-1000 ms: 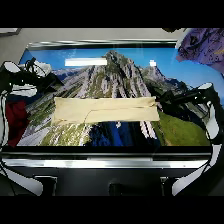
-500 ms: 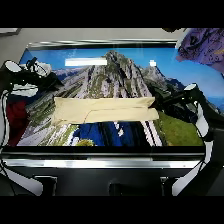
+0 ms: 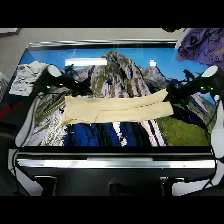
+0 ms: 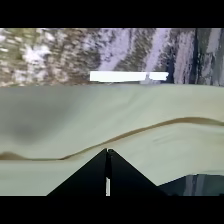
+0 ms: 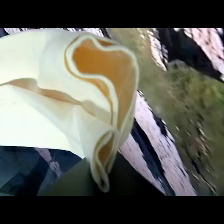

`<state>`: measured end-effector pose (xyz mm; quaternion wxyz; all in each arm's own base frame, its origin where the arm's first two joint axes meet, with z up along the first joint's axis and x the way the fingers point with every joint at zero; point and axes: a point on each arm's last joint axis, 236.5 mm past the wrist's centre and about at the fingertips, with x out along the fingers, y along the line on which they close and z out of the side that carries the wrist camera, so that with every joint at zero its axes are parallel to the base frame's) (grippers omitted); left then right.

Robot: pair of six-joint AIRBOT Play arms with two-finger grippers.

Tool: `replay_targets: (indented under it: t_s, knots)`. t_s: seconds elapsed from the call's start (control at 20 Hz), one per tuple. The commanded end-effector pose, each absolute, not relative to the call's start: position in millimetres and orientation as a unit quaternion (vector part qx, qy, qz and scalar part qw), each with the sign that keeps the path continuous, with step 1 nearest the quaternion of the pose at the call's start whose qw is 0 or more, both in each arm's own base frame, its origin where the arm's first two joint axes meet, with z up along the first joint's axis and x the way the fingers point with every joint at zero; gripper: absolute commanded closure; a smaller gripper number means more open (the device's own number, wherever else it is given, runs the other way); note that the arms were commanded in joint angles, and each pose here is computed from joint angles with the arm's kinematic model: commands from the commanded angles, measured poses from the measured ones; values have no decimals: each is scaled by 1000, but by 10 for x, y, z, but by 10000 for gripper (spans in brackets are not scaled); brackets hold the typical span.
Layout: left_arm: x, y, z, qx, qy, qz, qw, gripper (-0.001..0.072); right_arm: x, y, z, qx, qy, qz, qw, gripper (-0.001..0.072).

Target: Fold the clothes and pants, and hang the long-sleeved shirts on hangers.

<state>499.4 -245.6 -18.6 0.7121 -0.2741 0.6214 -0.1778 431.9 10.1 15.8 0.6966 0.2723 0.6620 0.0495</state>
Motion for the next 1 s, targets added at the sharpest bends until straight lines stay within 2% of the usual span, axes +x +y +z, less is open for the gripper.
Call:
replay_targets:
  t_s: [0.0,0.25,0.5,0.75,0.95]
  knots:
    - [4689,-3555,-329,-292,623,-229,689,688,4031,-176,567,234,656,-20,717,689]
    - [4203,-4711,-495,-361,625,-277,634,688,3784,-208,1028,233,633,-45,737,689]
    - [3821,-5410,-641,-434,629,-278,582,687,3693,-177,1258,234,613,-43,753,689]
    - [3597,-5645,-803,-457,643,-268,553,688,3632,-161,1331,233,611,-42,755,688]
    - [3728,-5454,-654,-443,641,-294,554,688,3693,-173,1345,232,601,-40,764,688]
